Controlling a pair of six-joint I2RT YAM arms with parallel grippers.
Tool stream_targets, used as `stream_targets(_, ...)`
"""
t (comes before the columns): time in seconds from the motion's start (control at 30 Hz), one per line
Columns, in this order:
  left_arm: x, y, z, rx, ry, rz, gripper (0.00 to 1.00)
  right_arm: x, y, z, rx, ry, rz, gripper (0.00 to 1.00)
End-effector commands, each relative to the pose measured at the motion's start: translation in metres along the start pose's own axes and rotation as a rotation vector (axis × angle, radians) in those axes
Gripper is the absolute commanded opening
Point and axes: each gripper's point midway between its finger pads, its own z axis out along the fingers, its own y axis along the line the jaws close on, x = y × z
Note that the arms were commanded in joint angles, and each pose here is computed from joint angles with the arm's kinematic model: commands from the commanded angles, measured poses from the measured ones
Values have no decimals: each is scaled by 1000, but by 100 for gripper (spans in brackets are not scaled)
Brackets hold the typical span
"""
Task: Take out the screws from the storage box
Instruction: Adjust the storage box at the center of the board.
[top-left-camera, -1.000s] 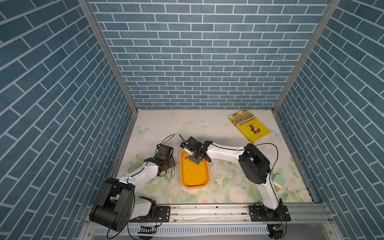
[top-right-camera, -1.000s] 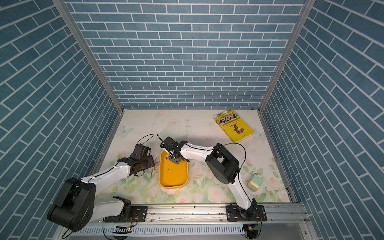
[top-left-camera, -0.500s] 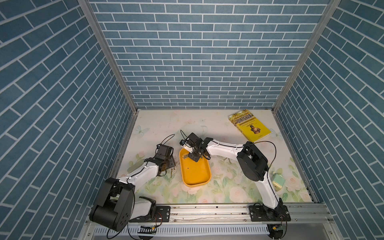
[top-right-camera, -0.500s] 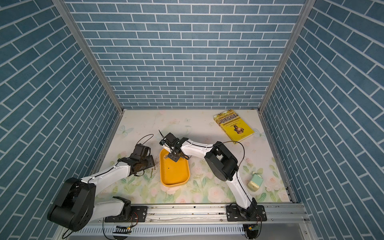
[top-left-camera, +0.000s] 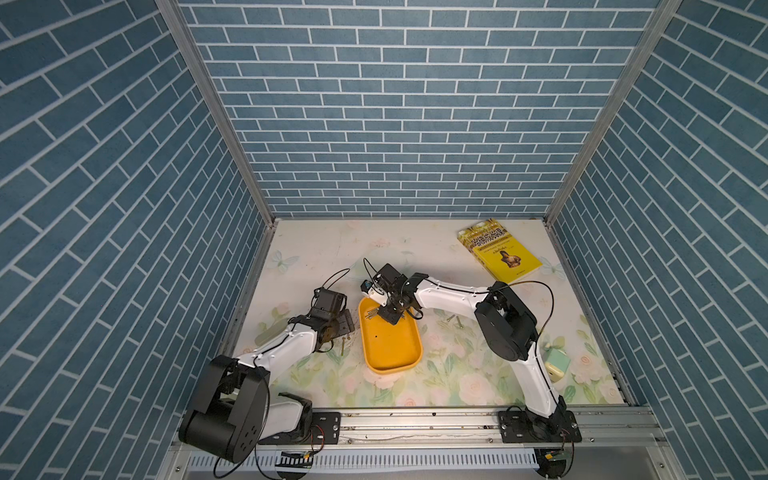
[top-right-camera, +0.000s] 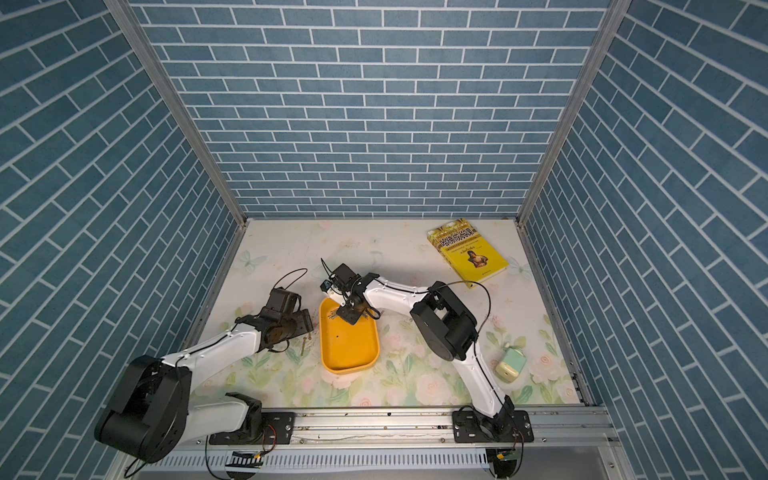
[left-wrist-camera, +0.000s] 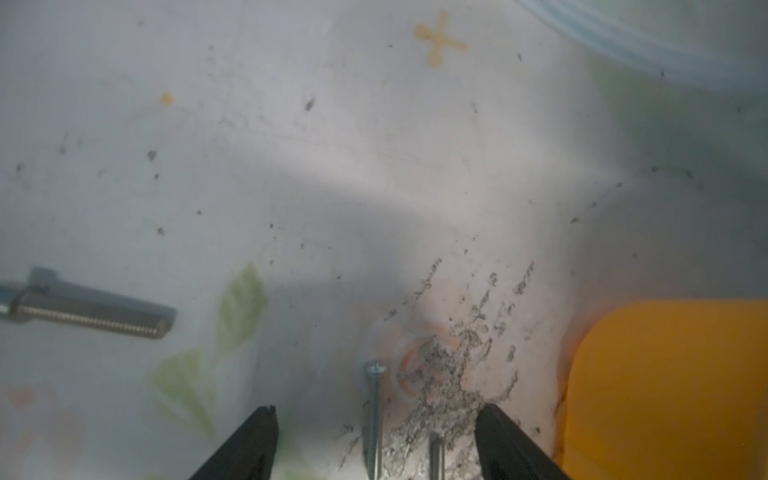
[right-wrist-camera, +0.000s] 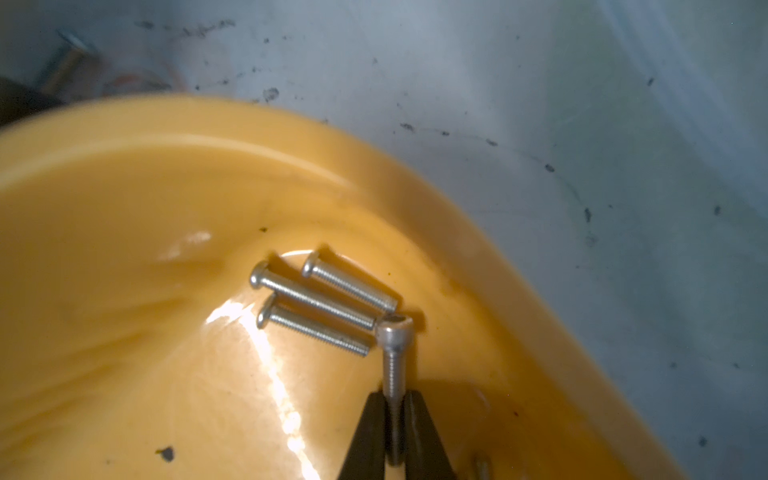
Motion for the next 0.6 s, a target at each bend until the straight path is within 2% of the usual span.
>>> stream_targets(0.0, 3, 3, -5, 18, -10, 3, 98, 77, 19, 32, -84, 262, 22, 5)
stream_targets(0.2, -4, -1, -14, 44, -51, -3, 99, 58, 20, 19, -98, 185, 9, 0)
stream_targets(0.43, -15, -5, -27, 80, -112, -8, 99, 0, 12, -26, -57, -47, -26, 0)
stream_targets(0.57, -23, -11, -39, 124, -161, -13, 99, -15, 5, -42, -29, -111, -33, 0)
